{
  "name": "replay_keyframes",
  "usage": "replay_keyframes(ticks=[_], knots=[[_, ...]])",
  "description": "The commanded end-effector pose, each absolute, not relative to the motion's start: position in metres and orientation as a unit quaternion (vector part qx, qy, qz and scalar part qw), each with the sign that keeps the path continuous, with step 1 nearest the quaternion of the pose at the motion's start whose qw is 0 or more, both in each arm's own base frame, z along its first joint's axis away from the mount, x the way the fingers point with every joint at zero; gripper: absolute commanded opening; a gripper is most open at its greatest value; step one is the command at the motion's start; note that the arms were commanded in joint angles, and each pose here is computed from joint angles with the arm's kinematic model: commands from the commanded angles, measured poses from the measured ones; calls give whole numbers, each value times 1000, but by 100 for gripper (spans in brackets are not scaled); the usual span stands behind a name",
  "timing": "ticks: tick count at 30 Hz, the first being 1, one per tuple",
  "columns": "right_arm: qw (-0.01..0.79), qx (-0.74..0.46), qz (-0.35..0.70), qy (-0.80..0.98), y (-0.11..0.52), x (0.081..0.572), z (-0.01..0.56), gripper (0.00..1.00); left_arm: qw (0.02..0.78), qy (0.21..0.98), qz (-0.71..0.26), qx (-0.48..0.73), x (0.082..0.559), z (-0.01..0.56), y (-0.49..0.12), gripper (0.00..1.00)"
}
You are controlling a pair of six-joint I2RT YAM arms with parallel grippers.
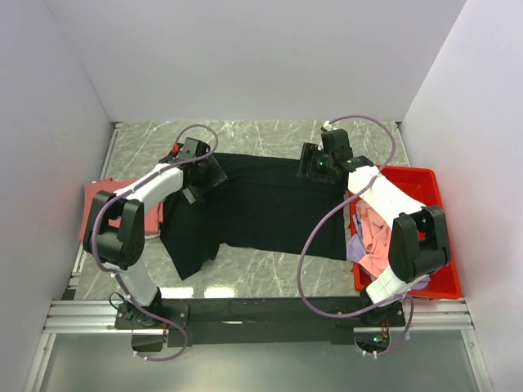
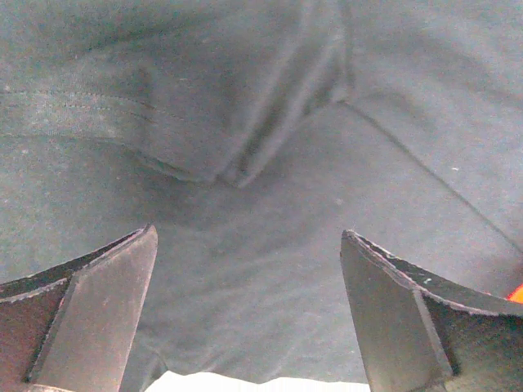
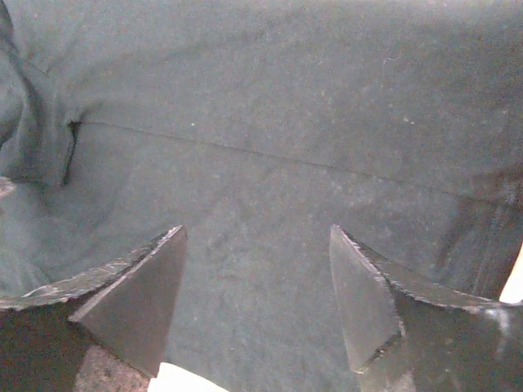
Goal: Fold and stack the t-shirts
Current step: Fold the tshirt
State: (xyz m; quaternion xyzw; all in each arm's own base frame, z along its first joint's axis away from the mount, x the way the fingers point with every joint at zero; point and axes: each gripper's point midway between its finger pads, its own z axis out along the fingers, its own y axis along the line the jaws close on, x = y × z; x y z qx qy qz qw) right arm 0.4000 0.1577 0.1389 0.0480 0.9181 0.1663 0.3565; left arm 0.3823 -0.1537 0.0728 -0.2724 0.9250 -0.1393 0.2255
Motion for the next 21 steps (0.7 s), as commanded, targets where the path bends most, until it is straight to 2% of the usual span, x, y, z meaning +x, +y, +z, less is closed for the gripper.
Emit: replay_keyframes(ticks=[1,7,16,21], knots=[[379,45,171,908,157,411,164,78,289,912,-140,-257,399,121,-149,100],[360,47,164,917,157,409,153,82,334,894,-139,-263,421,141,-130,99],[336,51,160,927,158,407,132,82,354,888,-217,-197,459,114,-165,99],[316,51,160,934,160,406,114,83,330,903,-191,-201,451,81,-159,99]])
